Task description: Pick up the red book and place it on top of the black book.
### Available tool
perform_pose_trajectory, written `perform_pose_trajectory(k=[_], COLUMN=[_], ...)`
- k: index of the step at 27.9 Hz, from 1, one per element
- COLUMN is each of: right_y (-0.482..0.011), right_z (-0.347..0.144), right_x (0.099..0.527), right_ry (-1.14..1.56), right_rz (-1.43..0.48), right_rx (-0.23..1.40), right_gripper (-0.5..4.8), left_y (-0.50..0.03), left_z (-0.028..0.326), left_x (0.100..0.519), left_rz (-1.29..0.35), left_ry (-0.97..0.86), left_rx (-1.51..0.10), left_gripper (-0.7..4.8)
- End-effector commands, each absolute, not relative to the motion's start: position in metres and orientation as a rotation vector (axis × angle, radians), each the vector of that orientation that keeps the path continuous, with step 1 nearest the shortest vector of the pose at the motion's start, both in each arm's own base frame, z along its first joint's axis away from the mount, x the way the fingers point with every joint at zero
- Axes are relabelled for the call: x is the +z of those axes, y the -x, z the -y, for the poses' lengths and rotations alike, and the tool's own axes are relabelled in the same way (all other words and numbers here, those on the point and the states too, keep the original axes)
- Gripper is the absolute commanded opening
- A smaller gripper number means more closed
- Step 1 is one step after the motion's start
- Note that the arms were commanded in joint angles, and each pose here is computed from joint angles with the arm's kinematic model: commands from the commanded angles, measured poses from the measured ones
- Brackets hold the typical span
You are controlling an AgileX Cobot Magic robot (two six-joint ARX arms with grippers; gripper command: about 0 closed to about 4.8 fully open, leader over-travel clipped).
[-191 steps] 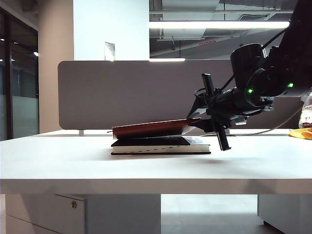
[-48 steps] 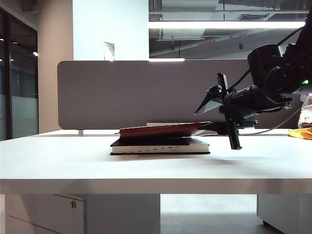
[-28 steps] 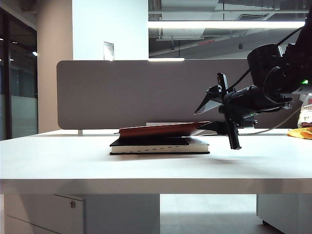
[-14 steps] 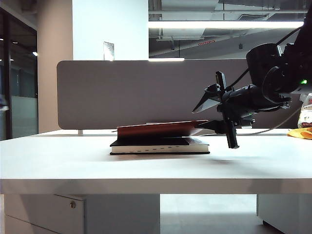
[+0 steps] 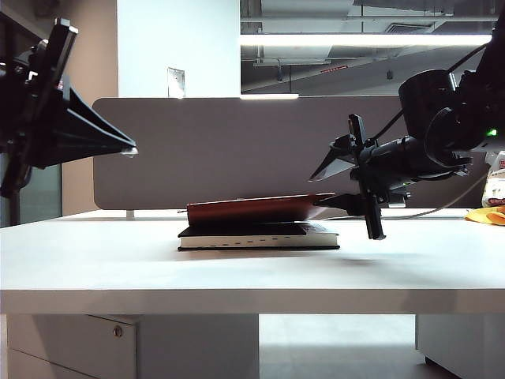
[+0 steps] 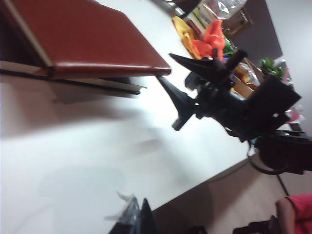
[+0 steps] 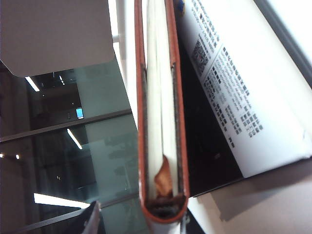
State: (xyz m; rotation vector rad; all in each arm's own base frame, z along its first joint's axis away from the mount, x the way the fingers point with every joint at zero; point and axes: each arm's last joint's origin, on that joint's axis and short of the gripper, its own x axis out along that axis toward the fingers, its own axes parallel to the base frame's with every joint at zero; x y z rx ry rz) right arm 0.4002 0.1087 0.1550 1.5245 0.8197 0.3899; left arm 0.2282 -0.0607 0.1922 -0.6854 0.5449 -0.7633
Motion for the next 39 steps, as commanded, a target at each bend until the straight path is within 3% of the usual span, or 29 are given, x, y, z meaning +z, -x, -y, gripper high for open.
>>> perform_pose_trajectory(k=[1, 14, 26, 39], right_y=[-0.402, -0.402, -0.402, -0.401], right_z=[-0.110, -0.110, -0.110, -0.111], right_x=[0.165, 0.165, 0.165, 0.165], right_ry=[-1.518, -1.516, -1.516, -1.516], right_rz=[-0.784, -0.788, -0.787, -0.787], right_rx=[0.449, 0.454, 0.452, 0.453], right_gripper=[2.08, 2.08, 2.08, 2.08], left_y=[-0.233, -0.255, -0.313, -0.354], left_z=[0.063, 0.068, 0.084, 0.098], left_x=[0.196, 0.184, 0.196, 0.181], left_rz=[-0.546, -0.635, -0.704, -0.818], left_ry=[0.689, 0.726, 0.789, 0.837], left_rx=[-0.792, -0.797, -0.896, -0.861], left_gripper=[-0.05, -0.05, -0.05, -0.05])
